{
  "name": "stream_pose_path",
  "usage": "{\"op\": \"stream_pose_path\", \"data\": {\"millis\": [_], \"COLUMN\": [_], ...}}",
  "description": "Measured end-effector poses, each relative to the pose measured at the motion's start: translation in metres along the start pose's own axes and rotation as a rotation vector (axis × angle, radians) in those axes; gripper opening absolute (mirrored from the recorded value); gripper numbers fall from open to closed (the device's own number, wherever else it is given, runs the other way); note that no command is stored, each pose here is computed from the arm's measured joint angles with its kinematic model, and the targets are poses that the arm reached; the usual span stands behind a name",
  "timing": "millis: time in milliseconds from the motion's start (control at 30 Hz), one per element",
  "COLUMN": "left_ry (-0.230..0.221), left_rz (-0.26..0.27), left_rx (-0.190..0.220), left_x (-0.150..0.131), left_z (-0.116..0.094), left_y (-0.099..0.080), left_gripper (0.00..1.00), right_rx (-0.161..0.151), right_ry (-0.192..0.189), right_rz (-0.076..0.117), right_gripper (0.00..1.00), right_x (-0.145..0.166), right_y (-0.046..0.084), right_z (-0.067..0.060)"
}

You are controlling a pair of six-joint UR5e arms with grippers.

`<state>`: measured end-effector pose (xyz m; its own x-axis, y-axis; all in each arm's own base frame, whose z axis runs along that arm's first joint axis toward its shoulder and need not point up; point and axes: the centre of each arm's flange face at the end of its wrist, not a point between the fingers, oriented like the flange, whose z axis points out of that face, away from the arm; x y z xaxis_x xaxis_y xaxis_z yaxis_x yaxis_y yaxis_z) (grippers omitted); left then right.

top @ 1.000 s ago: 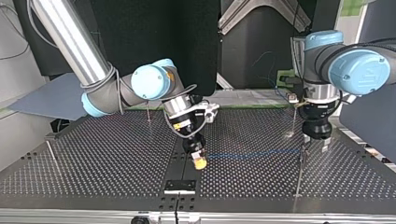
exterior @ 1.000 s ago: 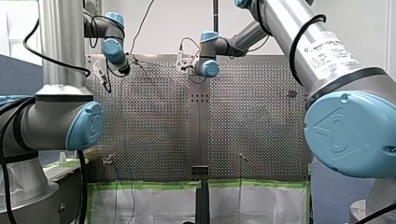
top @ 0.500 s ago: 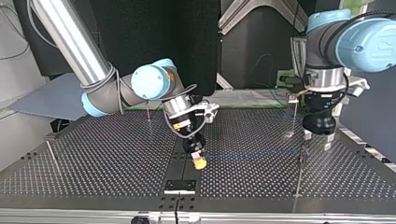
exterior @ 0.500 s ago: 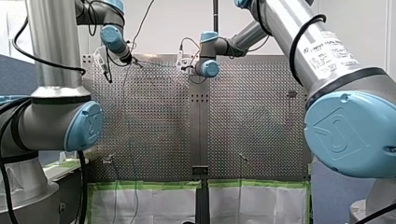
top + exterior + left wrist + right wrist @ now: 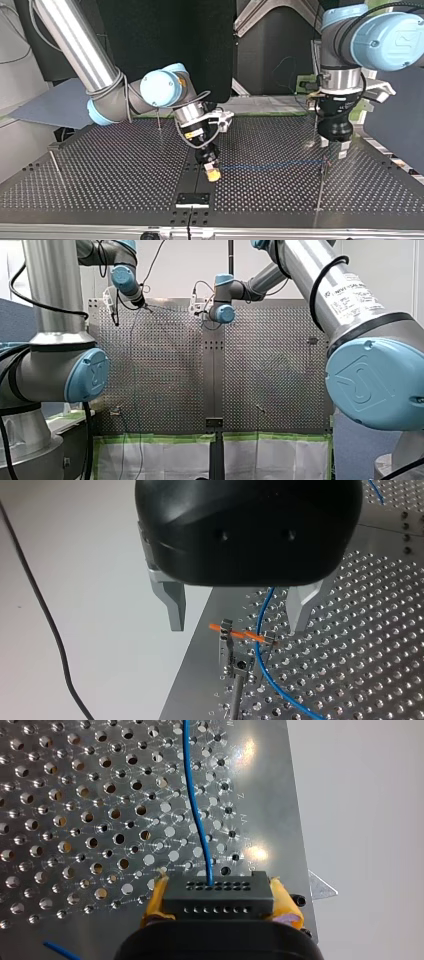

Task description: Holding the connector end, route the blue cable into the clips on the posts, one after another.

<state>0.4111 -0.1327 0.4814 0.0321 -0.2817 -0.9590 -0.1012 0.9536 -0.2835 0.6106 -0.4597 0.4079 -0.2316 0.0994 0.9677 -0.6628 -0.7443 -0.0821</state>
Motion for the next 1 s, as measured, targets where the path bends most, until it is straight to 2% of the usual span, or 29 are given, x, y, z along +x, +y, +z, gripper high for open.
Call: {"op": "stream_pose_path", "data": {"millis": [367, 800, 1000], "left_ry": [-0.004, -0.006, 0.005], "left_rz": [0.111, 0.133, 0.14], "left_rx": [0.014, -0.016, -0.015], "left_x": [0.002, 0.004, 0.01], "left_z": [-0.004, -0.005, -0.003], "left_y": [-0.009, -0.01, -0.011], "left_gripper": [1.0, 1.0, 1.0], "right_rx": [0.0, -0.006, -0.008], "right_ry": [-0.002, -0.014, -0.023], "right_rz": [0.009, 0.013, 0.013], "right_gripper": [0.0, 0.0, 0.0], "right_x": [0.0, -0.002, -0.003], "right_y": [0.001, 0.004, 0.005], "right_z": [0.0, -0.001, -0.002]}}
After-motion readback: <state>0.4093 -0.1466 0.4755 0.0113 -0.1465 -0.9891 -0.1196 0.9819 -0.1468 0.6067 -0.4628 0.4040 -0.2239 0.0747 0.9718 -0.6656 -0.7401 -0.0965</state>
